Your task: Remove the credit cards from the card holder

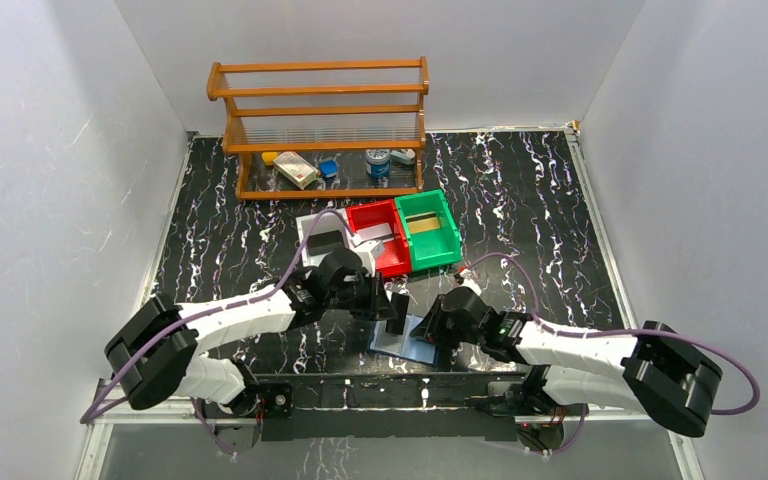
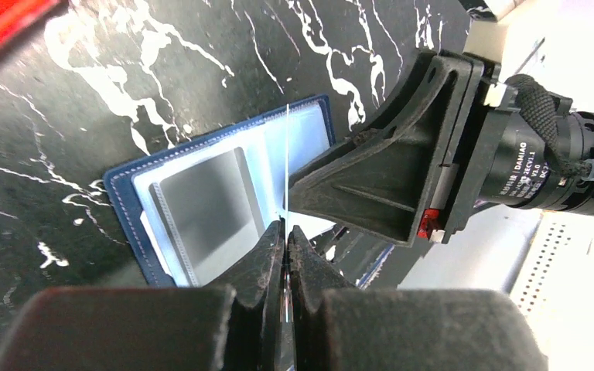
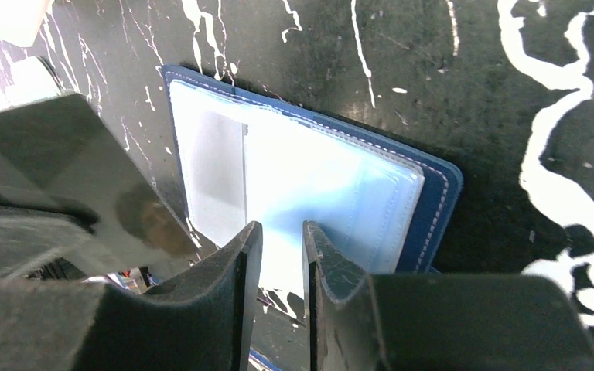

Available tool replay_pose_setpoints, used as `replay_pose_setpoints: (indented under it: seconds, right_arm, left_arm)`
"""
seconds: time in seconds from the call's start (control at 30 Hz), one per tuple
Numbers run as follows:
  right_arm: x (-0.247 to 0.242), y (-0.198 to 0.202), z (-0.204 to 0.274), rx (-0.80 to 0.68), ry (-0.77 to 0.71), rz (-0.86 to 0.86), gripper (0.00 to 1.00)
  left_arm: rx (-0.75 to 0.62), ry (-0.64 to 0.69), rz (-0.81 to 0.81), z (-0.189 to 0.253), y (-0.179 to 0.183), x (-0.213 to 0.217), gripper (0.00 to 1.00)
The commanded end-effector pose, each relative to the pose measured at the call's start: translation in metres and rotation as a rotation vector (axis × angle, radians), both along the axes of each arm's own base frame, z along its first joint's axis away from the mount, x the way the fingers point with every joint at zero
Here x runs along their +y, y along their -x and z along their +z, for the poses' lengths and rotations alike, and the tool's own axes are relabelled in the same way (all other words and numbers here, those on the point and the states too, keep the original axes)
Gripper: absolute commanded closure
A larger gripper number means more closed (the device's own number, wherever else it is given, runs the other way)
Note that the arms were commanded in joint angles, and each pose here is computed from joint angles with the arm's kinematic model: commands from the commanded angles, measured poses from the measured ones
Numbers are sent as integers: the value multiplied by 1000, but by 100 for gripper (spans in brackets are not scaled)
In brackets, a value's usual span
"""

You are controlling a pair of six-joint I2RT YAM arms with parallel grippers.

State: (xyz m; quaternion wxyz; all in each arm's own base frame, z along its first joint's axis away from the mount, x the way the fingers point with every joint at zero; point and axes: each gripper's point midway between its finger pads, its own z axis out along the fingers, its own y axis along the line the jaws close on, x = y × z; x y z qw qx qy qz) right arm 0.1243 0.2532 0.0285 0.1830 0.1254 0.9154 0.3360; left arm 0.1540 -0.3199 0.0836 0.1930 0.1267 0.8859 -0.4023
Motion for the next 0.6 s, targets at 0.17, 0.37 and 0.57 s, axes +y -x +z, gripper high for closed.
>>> replay_pose_setpoints:
  seconds: [0.17, 0.37, 0.57]
  right_arm:
    - [-5, -9, 47, -136, 9, 40, 62]
    - [18, -12, 82, -214, -128, 100, 59]
    - [34, -8, 53, -130, -74, 159, 58]
  left_arm:
    - [-286, -160, 36, 42, -34, 31, 100]
    - [-421, -245, 74, 55, -49, 54, 100]
    - [-526, -319, 105, 66, -61, 74, 100]
